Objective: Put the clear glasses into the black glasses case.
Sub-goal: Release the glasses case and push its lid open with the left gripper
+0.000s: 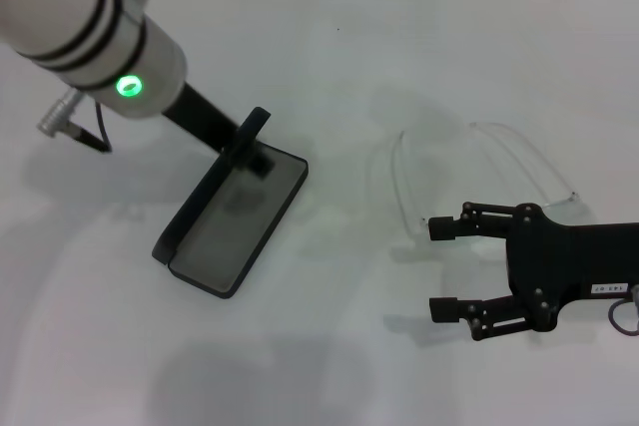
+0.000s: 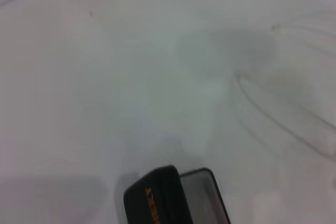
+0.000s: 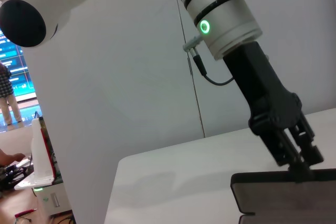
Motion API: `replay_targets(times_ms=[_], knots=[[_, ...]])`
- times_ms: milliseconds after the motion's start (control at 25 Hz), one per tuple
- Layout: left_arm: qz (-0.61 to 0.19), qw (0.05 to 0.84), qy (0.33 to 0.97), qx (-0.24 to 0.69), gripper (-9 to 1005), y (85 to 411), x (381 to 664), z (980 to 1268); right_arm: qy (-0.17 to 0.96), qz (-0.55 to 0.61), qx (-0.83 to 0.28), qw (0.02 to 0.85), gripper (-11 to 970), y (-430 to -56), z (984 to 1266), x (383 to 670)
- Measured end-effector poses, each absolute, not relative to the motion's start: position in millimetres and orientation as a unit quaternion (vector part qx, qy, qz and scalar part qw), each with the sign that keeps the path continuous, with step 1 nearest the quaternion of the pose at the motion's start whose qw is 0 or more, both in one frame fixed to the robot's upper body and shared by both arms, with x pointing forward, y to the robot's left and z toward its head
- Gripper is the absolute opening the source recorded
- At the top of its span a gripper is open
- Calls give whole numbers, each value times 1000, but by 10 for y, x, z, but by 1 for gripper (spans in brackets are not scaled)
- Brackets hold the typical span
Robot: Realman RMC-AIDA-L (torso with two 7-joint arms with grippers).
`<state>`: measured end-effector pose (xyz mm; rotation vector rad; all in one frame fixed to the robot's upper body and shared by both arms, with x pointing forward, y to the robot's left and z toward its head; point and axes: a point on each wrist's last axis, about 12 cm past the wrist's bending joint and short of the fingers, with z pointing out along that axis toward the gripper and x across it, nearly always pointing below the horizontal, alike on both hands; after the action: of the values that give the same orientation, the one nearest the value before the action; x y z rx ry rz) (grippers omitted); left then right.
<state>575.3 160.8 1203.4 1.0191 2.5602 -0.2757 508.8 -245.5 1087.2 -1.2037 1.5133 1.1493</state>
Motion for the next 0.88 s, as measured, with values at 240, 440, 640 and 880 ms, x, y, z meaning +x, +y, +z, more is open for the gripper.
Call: replay_targets(times_ms=[240, 440, 640, 880], knots=[[-110, 240, 892, 366, 571, 1729, 5740, 12143, 608, 461, -480, 433, 869, -2467, 10868, 5083], [-31, 220, 906, 359, 620, 1777, 5762, 12062, 610, 462, -477, 432, 869, -2465, 10859, 5084], [-16, 206, 907, 367, 668, 1692, 5716, 11991, 610, 460, -479, 432, 869, -2445, 10861, 5103], [-17, 185, 913, 364, 704, 1634, 5712, 11893, 609, 459, -481, 433, 869, -2435, 10871, 5118]])
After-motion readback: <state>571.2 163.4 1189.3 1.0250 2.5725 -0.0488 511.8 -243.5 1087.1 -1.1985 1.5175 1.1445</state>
